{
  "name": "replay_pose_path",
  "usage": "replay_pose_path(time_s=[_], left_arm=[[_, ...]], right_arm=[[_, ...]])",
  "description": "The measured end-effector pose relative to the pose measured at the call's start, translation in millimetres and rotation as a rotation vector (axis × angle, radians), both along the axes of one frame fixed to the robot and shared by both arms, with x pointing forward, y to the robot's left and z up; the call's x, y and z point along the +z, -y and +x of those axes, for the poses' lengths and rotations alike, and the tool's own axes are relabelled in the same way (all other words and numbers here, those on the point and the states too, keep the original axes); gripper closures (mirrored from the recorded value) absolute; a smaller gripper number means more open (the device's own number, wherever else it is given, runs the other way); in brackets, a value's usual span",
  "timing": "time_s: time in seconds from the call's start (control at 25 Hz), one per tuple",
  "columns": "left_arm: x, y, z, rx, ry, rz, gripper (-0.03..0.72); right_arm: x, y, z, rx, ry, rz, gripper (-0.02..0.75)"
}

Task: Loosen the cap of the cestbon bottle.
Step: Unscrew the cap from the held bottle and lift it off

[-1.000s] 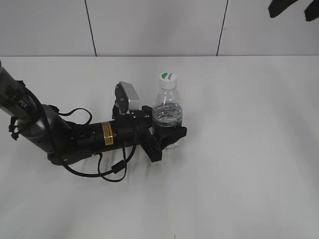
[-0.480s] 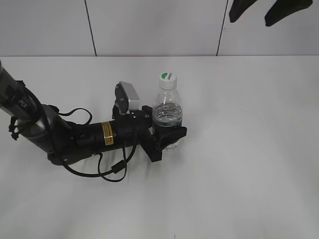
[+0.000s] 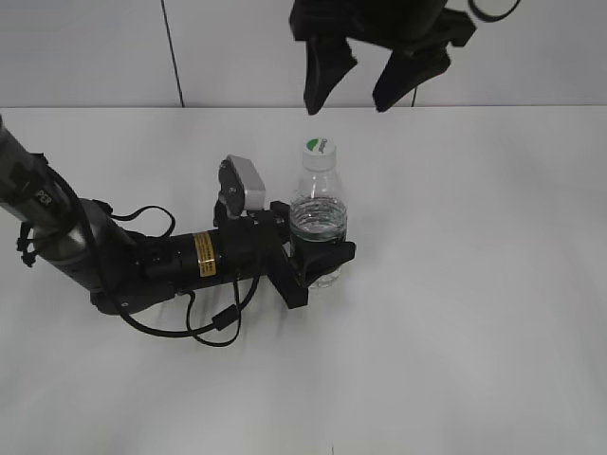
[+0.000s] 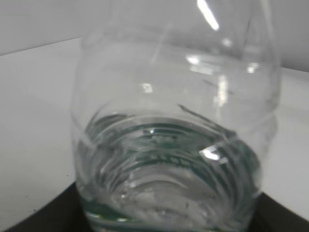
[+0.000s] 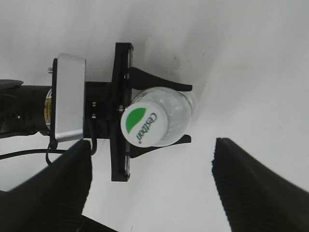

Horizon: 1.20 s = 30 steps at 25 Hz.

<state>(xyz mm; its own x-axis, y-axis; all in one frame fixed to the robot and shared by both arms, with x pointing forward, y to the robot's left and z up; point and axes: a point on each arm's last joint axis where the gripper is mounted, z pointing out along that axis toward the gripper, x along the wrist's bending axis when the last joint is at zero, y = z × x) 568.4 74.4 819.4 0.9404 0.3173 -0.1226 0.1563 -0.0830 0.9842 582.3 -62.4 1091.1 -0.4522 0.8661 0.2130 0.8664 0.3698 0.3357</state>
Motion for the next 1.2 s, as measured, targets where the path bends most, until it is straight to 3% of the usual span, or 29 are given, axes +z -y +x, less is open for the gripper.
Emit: replay_pose_path(time_s=[0.28, 0.96, 1.2], left_arm=[[0, 0, -1, -0.011, 0.006, 0.004, 0.285], [0, 0, -1, -0.014, 0.008, 0.005, 0.285], [0, 0, -1, -0.014, 0.009, 0.005, 0.285]], right_arm=[[-25, -29, -8, 0.06, -0.062, -0.021, 0.144], [-33, -27, -3, 0.062, -0.037, -0.087, 0.148], [-49, -30, 1, 0.067, -0.065, -0.109, 0.148]])
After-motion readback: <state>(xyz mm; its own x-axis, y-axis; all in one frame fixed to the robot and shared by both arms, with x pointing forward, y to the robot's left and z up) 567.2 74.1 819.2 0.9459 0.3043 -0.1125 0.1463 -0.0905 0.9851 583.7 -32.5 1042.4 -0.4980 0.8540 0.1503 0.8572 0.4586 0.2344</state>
